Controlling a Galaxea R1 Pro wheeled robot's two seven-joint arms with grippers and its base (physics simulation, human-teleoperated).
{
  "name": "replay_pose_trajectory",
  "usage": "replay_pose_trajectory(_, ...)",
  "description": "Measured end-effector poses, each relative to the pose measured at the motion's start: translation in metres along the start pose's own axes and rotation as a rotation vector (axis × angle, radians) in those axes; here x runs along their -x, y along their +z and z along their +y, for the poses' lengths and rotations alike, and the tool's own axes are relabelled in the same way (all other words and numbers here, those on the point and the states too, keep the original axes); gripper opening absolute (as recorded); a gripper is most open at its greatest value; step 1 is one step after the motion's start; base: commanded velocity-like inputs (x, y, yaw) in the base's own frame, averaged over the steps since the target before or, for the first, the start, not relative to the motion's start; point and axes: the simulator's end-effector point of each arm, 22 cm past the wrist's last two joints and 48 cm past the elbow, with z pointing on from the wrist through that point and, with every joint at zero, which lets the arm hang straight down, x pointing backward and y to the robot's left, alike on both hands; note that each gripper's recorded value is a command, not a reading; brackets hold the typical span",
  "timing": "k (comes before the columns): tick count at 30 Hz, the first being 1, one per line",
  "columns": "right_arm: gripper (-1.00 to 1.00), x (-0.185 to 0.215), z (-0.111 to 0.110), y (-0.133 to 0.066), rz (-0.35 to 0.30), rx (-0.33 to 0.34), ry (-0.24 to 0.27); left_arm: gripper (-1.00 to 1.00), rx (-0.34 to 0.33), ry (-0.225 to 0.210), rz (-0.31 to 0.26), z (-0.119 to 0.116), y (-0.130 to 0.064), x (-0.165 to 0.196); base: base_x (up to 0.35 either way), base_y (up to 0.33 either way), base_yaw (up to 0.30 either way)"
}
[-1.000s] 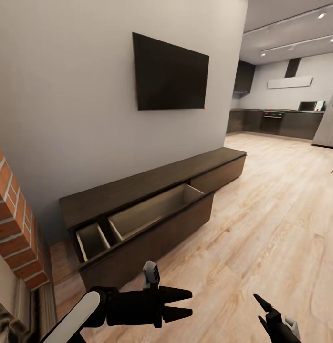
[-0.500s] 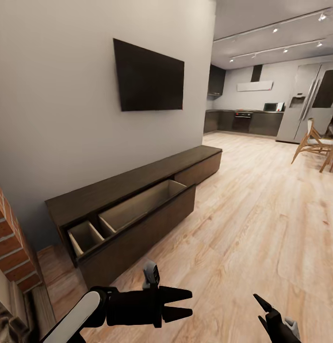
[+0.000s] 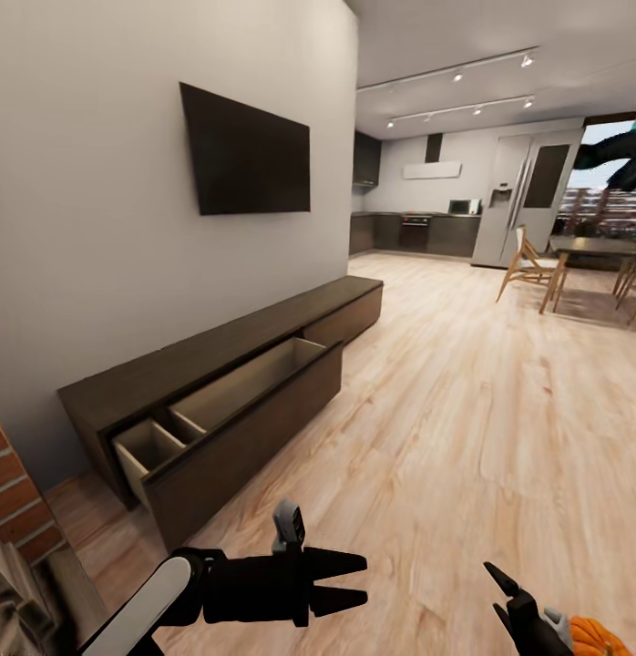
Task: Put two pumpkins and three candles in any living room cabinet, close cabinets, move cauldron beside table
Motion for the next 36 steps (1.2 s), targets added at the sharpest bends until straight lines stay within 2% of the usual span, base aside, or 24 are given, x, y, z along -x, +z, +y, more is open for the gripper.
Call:
replay_pose_trajectory(21, 1.0, 0.0016, 0.0052, 0.0001, -0.003, 0.011, -0.003, 1.0, 0.0, 0.011, 0.001, -0.0035, 0.0004, -0.0012, -0.312, 0.122, -0.277)
replay_pose_trajectory(36, 1.0, 0.0027, 0.0091, 0.0001, -0.006, 0.019, -0.005, 1.0, 0.002, 0.021, 0.001, -0.006, 0.0011, -0.0019, -0.338, 0.009, -0.277)
